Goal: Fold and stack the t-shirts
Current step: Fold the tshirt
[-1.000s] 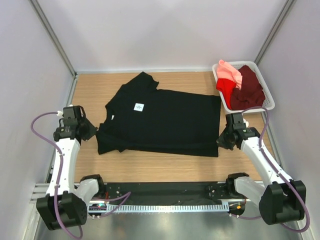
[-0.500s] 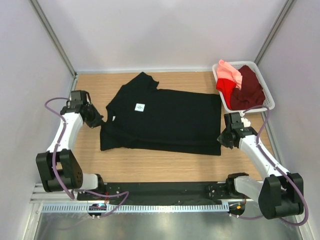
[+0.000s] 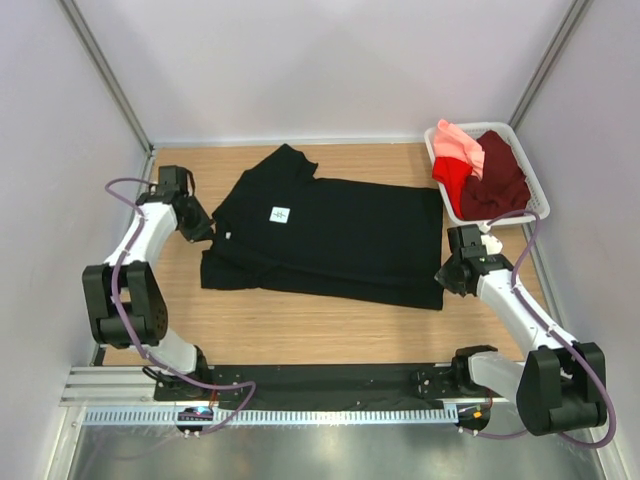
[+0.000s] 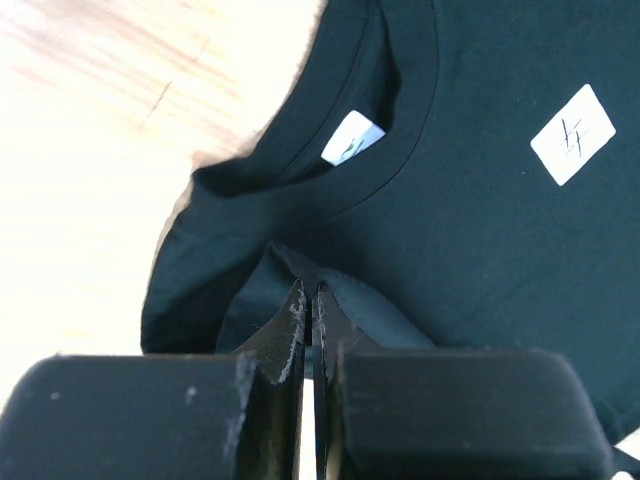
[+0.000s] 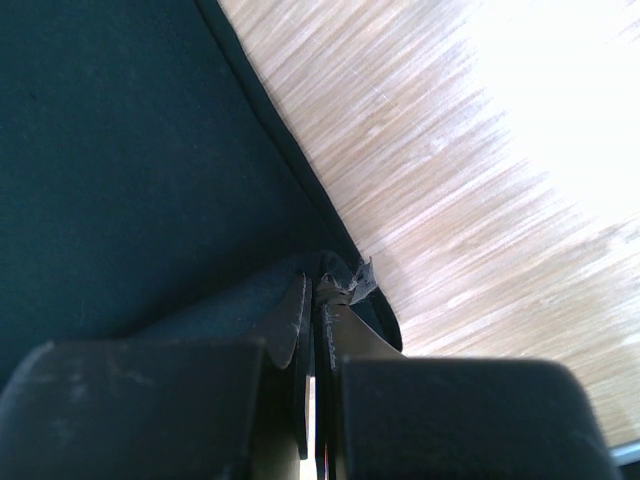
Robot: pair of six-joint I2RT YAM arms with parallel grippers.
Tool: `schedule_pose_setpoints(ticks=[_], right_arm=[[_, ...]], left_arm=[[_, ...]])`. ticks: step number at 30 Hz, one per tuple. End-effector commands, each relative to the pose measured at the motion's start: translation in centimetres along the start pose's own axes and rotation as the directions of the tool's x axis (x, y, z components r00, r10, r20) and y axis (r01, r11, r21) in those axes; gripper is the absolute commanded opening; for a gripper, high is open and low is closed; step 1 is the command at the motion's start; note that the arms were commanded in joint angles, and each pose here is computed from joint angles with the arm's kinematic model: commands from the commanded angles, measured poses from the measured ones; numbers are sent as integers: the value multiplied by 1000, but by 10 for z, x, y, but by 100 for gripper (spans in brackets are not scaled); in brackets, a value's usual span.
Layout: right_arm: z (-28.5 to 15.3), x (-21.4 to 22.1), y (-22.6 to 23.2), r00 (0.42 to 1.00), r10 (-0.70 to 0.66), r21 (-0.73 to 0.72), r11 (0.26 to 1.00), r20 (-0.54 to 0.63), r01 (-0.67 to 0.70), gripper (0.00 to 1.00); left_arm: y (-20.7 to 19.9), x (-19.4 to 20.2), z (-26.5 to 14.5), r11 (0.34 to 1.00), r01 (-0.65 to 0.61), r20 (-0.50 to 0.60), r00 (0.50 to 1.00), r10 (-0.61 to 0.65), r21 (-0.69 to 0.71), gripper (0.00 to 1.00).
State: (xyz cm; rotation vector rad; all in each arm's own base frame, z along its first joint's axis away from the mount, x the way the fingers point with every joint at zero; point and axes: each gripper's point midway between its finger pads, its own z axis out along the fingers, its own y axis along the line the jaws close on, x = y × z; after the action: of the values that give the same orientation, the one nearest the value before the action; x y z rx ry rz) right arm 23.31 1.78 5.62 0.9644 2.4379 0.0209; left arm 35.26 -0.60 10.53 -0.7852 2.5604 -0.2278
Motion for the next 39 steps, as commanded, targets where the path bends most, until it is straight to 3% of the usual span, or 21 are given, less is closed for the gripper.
schedule_pose_setpoints(ticks=[1, 7, 14, 26, 31, 32, 35, 39], right_arm=[[3, -15, 6, 998, 24, -4, 1000, 65, -24, 1], [8, -19, 12, 998, 18, -17, 1000, 67, -17, 1], [18, -23, 12, 997, -6, 9, 1000, 83, 5, 2], [20, -41, 26, 992, -32, -8, 999, 123, 33, 4], [22, -45, 32, 992, -47, -5, 999, 120, 48, 17], [17, -49, 32, 991, -48, 4, 999, 124, 48, 22], [-1, -57, 31, 989, -69, 7, 998, 133, 69, 35], [-26, -58, 31, 986, -103, -29, 994, 128, 108, 43]], left_arm=[[-15, -21, 2, 998, -56, 56, 997, 55, 22, 0], [-10, -19, 21, 998, -43, 22, 999, 43, -35, 0], [6, -25, 28, 989, -11, 54, 998, 19, -146, 0], [-3, -29, 38, 986, -15, 55, 998, 24, -165, 0], [-7, -38, 32, 986, -1, 85, 996, 15, -165, 1], [-12, -44, 28, 989, -1, 98, 995, 15, -146, 13], [-25, -58, 7, 995, -10, 152, 988, 25, -99, 35], [-28, -66, -27, 997, -28, 218, 975, 45, -78, 51]])
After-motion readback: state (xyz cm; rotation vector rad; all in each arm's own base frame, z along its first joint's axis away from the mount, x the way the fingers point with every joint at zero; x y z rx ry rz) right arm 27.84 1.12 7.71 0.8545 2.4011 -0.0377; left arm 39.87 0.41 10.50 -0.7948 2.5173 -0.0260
